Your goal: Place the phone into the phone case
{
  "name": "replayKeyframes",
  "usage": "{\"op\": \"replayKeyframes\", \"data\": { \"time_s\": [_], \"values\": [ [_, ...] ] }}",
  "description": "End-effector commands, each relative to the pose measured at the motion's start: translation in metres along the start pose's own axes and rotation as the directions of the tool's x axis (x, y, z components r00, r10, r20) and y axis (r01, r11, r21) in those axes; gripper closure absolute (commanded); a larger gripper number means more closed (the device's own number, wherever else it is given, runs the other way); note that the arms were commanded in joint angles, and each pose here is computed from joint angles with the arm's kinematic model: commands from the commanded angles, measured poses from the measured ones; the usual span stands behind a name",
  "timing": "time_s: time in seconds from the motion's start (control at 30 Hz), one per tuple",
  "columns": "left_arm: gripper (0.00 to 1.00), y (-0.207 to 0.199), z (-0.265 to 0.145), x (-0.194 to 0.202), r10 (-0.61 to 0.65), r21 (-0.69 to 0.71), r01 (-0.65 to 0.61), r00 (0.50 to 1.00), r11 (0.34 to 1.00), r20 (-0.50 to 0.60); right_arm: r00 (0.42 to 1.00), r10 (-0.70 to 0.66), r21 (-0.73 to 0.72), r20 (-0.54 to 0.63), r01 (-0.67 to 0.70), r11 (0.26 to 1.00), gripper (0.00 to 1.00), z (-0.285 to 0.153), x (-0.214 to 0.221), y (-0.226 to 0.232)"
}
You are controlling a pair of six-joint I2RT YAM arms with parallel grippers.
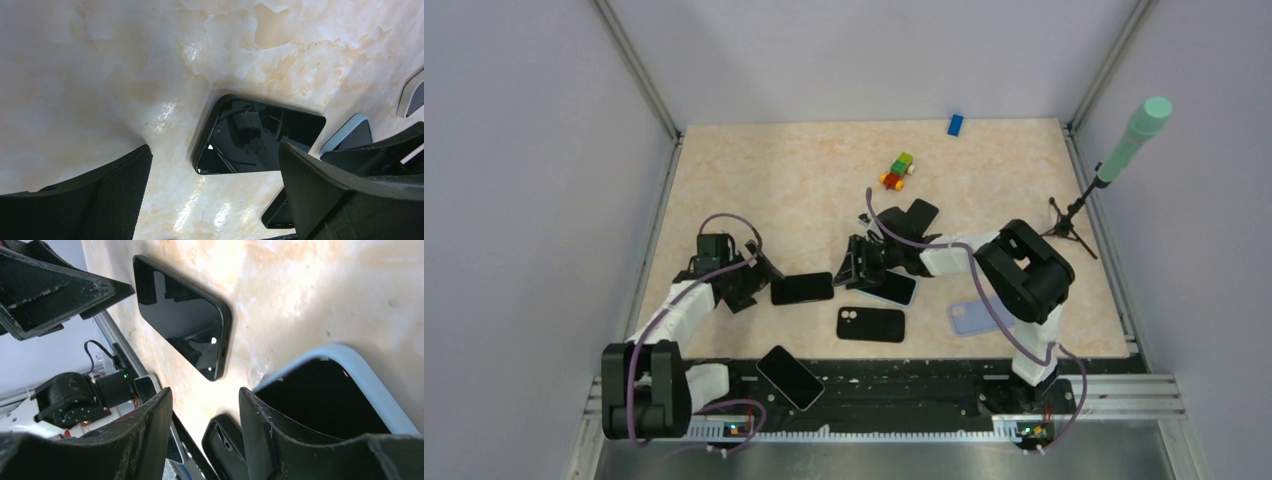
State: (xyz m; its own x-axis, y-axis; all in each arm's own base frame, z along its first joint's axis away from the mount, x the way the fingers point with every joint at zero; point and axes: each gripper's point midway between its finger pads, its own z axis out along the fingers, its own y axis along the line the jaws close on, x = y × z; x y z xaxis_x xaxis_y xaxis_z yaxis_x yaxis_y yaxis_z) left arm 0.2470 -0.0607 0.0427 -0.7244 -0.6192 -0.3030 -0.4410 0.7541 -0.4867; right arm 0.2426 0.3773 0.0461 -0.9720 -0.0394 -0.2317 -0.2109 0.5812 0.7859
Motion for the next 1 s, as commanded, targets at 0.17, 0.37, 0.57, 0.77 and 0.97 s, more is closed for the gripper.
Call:
{"op": "replayKeyframes", "data": {
  "time_s": [0.17,0.37,0.57,0.77,0.97],
  "values": [
    [0.04,-0.024,0.011,0.004,0.056,0.181,-0.045,0.997,0.982,-0.055,1.000,-0.007,-0.013,0.006,0.007,1.000,0.50,0.036,-0.007,0.004],
    [0.12,-0.046,0.011,0.015,0.081,0.319,-0.035,0.988,0.947,-0.134,1.000,0.000,-0.022,-0.023,-0.001,1.000,0.50,0.047,0.003,0.001],
    [0.15,-0.071,-0.014,0.016,0.121,0.444,-0.057,0.986,0.894,-0.118,0.999,-0.010,-0.071,-0.053,0.006,0.997,0.50,0.048,0.010,0.006],
    [0.17,-0.094,-0.045,0.018,0.144,0.552,-0.067,0.985,0.831,-0.096,0.998,-0.017,-0.092,-0.065,0.011,0.996,0.50,0.046,0.012,0.009],
    [0.24,-0.087,-0.041,0.023,0.148,0.535,-0.072,0.984,0.842,-0.099,0.997,-0.026,-0.105,-0.069,0.019,0.994,0.50,0.044,0.012,0.014]
  ]
}}
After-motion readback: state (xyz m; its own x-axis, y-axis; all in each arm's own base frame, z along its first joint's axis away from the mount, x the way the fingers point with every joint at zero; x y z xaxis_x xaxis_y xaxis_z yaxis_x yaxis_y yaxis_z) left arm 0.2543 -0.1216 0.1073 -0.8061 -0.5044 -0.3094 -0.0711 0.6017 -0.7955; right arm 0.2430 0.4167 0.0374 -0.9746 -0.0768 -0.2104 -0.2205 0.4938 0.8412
